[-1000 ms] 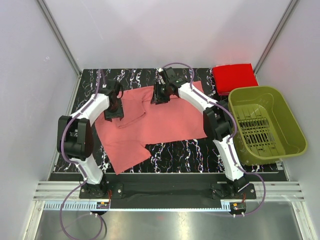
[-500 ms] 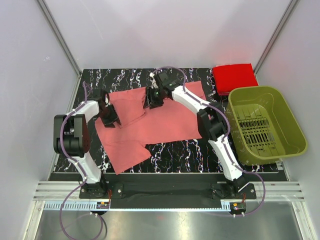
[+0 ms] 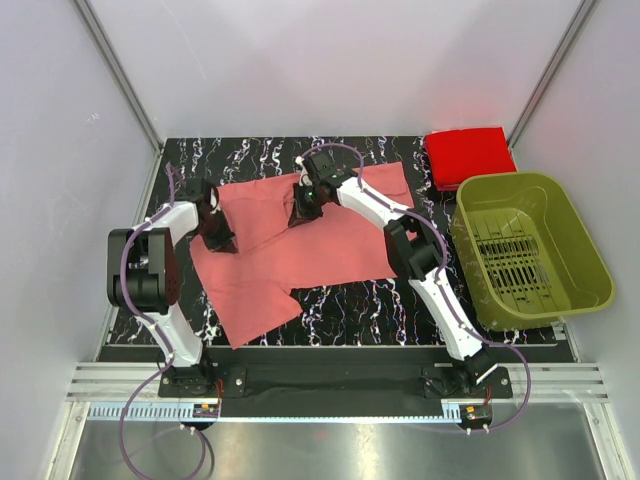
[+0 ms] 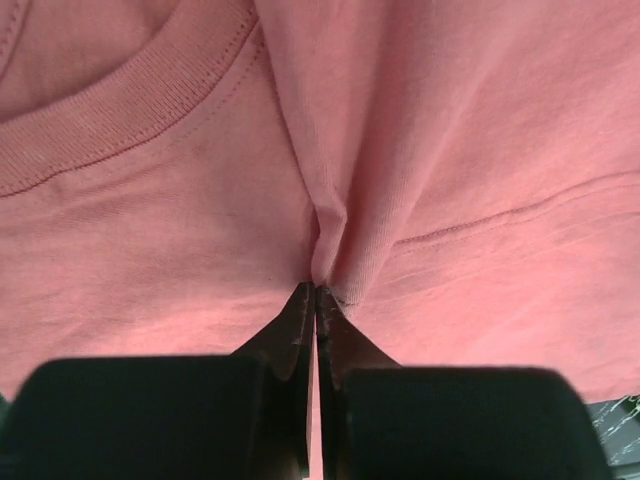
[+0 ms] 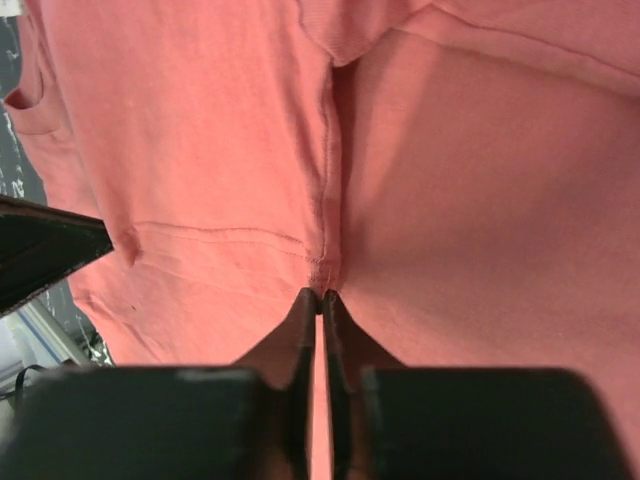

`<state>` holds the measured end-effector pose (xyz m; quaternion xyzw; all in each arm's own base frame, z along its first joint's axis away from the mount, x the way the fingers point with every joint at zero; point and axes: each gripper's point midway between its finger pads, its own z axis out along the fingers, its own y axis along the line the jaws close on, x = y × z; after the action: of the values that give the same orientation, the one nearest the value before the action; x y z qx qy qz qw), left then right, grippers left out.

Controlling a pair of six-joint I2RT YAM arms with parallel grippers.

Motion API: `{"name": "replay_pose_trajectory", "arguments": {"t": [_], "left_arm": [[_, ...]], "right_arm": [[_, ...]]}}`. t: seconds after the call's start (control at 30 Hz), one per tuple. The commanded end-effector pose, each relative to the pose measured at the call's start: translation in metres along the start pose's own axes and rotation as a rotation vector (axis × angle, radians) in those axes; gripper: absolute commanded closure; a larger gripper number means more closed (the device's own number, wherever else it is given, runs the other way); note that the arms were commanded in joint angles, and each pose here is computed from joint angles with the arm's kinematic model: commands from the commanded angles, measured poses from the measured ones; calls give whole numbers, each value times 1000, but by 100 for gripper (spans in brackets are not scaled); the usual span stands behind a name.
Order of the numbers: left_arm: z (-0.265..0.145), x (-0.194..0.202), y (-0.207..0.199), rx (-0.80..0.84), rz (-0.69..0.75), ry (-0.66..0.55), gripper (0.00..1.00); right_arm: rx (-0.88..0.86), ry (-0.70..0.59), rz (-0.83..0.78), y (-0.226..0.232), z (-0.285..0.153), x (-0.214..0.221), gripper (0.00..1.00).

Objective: Fold and stack the t-shirts
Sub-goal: Fold the tshirt

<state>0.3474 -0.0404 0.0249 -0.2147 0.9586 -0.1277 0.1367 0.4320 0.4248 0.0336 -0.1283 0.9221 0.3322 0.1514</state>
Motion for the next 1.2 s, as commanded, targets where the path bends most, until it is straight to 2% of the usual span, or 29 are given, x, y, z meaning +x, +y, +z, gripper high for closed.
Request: {"name": "replay_pose_trajectory", "arguments": {"t": [0.0, 0.37, 0.53, 0.67, 0.73, 0.77, 0.8, 0.87, 0.9, 0.93, 1.0, 1.07, 1.17], "left_arm": [[-21, -31, -12, 9, 26, -92, 100], [-54, -41, -3, -78, 20, -159, 100], [-59, -35, -1, -82, 17, -154, 100], [-40, -12, 9, -84, 13, -83, 99], [-36, -8, 12, -92, 12, -70, 76], [-36, -7, 14, -103, 15, -74, 70], [-39, -8, 15, -107, 14, -83, 67], [-52, -14, 15, -120, 23, -132, 65], [-59, -16, 17, -133, 20, -150, 53], [-64, -17, 17, -136, 14, -171, 48], [-76, -16, 20, -142, -17, -226, 46], [-86, -12, 19, -116, -85, -280, 40], [-90, 2, 7, -4, -182, -303, 39]], "right_arm": [[-84, -39, -8, 32, -10, -14, 100], [-142, -83, 38, 61, -40, -26, 100], [-101, -76, 65, 49, -37, -18, 100], [-75, -61, 81, 37, -30, -6, 100], [-82, -64, 69, 38, -32, -6, 99], [-87, -65, 53, 41, -35, -8, 91], [-78, -57, 51, 41, -38, -7, 75], [-49, -73, 29, 42, -48, -12, 64], [-21, -95, 23, 43, -59, -16, 60], [-8, -112, 18, 44, -67, -20, 58], [20, -151, 13, 48, -87, -24, 56], [36, -153, 19, 46, -94, -18, 53], [64, -181, 20, 44, -111, -14, 54]]}}
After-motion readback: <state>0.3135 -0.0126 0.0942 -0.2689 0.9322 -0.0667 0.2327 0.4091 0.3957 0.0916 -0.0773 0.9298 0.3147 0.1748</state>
